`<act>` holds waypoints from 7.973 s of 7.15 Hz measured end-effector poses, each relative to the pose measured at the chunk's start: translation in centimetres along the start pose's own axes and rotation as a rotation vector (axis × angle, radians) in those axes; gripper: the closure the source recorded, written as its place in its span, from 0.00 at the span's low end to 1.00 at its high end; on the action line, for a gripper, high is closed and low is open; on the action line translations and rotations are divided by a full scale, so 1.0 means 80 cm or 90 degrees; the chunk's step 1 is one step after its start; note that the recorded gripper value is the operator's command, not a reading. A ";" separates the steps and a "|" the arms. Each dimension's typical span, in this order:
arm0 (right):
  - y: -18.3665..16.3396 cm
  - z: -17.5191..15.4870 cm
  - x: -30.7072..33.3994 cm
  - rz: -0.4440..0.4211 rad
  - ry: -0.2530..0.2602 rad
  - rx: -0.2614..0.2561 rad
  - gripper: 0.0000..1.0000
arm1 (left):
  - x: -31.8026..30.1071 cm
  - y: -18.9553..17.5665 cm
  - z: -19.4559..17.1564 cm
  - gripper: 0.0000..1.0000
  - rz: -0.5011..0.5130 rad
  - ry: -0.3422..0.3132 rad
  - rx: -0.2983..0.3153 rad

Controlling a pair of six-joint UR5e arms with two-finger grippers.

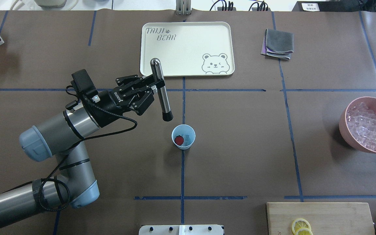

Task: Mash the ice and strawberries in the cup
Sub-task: 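Carry the metal rod with the left gripper over the light-blue cup, then lower the rod into the cup and press down on the contents, then lift the rod out of the cup and move the left arm back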

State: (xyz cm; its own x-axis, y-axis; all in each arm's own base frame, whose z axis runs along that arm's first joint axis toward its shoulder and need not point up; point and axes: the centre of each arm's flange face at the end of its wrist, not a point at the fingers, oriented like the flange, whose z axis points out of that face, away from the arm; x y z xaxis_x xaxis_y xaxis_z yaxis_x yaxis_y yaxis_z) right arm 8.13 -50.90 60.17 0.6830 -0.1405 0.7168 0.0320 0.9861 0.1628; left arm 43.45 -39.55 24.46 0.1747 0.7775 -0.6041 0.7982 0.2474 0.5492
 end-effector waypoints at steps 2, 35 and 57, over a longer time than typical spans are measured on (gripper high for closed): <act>0.001 0.001 0.001 0.001 -0.001 -0.001 0.01 | 0.013 -0.008 -0.002 1.00 0.074 -0.062 0.052; 0.011 0.011 0.011 0.011 0.000 -0.012 0.01 | 0.106 0.139 0.036 1.00 0.090 -0.158 -0.021; 0.007 -0.003 -0.004 -0.004 -0.001 0.003 0.01 | -0.345 -0.164 -0.310 1.00 -0.370 -0.473 -0.538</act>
State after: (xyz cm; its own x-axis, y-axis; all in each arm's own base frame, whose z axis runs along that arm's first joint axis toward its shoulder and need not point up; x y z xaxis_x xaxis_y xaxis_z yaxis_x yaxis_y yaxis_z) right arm 8.09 -50.26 59.85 0.6814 -0.1469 0.7170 0.0324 0.9848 0.1709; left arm 13.87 -49.93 48.27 0.4227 -0.0130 -0.9062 0.2978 0.9464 0.1253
